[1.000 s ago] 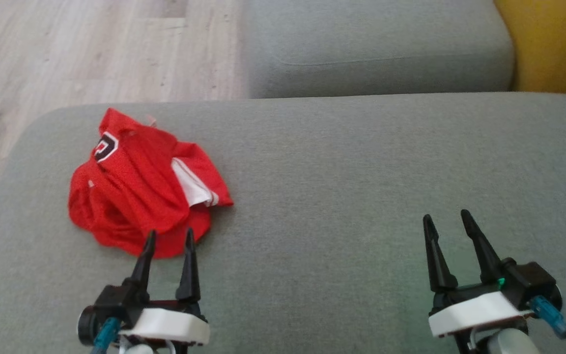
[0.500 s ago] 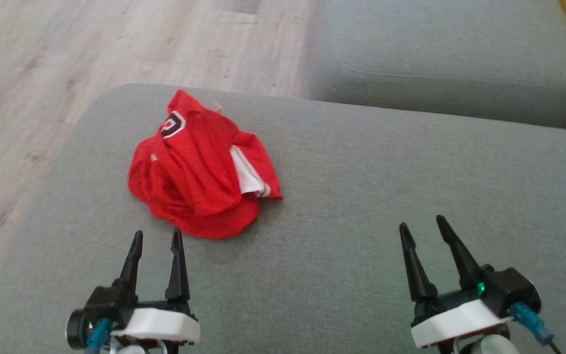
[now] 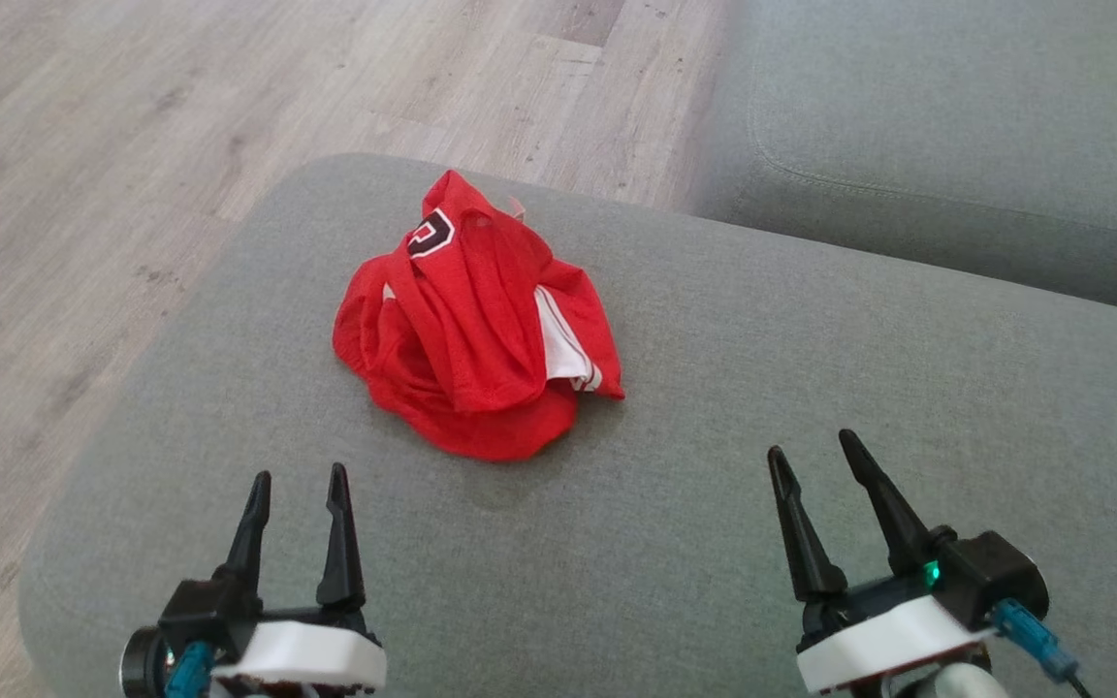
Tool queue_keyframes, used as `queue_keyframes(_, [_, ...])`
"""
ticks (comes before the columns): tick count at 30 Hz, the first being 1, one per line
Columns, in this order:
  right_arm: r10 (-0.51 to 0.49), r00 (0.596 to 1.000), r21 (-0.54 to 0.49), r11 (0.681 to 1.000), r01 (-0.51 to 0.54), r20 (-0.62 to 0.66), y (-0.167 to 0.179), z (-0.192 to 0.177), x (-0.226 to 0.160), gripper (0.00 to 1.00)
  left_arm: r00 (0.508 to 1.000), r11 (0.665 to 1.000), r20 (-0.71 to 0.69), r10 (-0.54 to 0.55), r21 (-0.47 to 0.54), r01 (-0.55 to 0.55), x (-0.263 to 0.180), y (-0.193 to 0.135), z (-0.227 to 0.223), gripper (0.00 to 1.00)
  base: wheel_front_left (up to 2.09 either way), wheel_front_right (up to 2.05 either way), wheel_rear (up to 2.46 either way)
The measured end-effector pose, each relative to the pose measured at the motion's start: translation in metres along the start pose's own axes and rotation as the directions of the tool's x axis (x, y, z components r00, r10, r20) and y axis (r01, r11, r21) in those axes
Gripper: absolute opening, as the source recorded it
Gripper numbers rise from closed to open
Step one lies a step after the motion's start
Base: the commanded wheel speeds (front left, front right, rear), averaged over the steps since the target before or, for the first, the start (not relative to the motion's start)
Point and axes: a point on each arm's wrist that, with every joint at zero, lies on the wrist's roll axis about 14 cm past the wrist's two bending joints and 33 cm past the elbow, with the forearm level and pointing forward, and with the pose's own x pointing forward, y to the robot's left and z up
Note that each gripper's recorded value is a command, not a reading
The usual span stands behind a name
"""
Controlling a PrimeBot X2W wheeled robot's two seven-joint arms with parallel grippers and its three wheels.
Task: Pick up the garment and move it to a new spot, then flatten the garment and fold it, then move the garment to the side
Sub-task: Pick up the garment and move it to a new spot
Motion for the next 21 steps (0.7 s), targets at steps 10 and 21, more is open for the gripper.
queue_keyframes(10, [0.004, 1.0, 0.01, 1.0, -0.004, -0.015, 0.002, -0.006, -0.003, 1.0, 0.998, 0.997, -0.025, -0.062, 0.043, 0.063, 0.007, -0.008, -0.005, 1.0, 0.0, 0.0, 0.0])
queue_keyframes(21, [-0.11, 0.992, 0.029, 0.993, 0.112, -0.069, -0.037, -0.028, -0.012, 1.0, 0.929, 0.905, -0.18, -0.324, 0.228, 0.36, 0.126, -0.08, 0.033, 1.0, 0.0, 0.0, 0.0])
